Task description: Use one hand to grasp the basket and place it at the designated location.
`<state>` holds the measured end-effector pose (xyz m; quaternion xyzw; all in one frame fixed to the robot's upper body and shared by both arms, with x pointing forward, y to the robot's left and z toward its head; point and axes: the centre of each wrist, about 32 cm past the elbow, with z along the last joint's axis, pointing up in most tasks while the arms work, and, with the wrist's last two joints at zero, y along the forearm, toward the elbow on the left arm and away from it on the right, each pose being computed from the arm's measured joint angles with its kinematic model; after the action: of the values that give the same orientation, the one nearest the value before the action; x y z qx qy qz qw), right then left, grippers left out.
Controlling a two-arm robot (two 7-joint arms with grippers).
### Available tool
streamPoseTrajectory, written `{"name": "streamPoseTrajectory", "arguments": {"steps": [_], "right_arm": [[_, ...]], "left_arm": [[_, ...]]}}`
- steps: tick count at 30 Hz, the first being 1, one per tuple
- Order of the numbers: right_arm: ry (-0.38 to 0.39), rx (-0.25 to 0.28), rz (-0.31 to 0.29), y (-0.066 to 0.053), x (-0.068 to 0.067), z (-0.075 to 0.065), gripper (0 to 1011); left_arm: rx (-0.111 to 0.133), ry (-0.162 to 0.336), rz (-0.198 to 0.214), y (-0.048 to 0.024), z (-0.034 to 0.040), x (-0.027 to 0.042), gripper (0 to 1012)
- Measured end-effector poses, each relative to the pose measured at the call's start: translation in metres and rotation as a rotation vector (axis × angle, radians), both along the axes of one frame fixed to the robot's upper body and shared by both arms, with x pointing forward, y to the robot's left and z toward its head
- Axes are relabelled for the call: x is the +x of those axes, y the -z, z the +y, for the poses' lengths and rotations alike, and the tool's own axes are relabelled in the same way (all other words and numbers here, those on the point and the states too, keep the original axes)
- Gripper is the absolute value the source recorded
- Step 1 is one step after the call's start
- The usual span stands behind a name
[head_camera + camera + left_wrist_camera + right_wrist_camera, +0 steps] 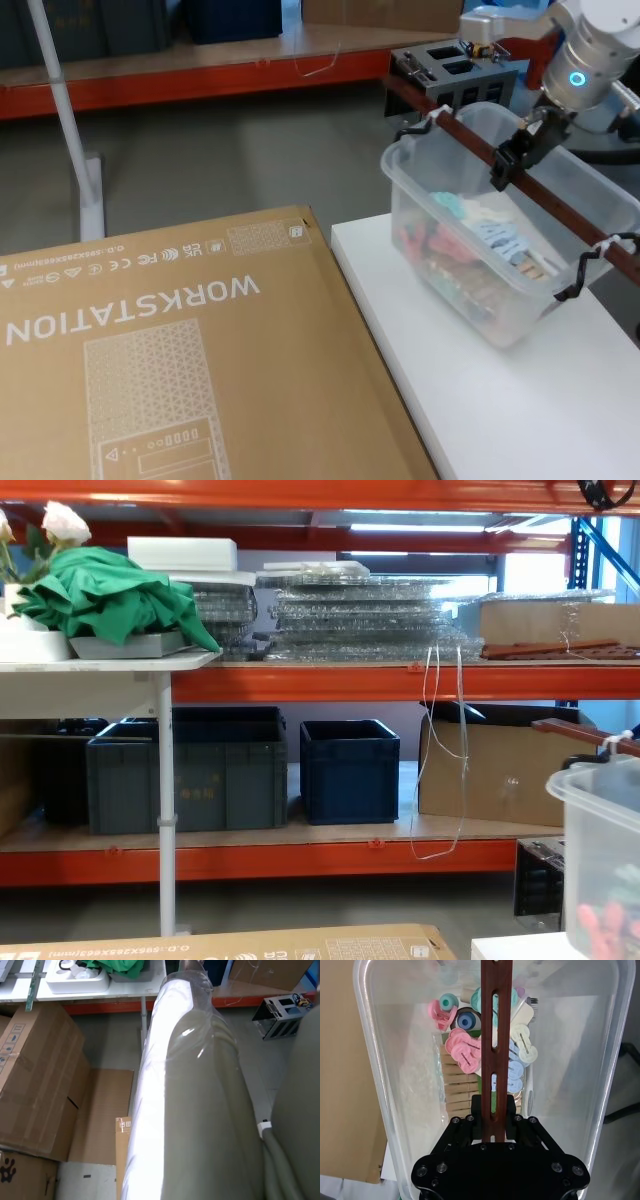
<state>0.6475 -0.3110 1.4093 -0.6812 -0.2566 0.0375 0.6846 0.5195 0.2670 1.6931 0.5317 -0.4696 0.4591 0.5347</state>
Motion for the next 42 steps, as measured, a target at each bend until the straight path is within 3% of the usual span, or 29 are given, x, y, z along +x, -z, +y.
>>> {"name": "streamPoseTrajectory", "arguments": {"steps": [21, 34, 42], "right_arm": [[-0.268, -0.007, 0.027, -0.001, 0.007, 0.054, 234], [-0.473, -0.022, 0.026, -0.003, -0.005, 0.091, 235], [-0.552, -0.023, 0.019, -0.005, -0.009, 0.104, 235]], "left_arm": [[0.000, 0.000, 0.000, 0.0000, 0.0000, 0.0000, 0], [0.000, 0.000, 0.000, 0.0000, -0.0001, 0.0000, 0], [0.000, 0.000, 0.000, 0.0000, -0.0001, 0.0000, 0]]}}
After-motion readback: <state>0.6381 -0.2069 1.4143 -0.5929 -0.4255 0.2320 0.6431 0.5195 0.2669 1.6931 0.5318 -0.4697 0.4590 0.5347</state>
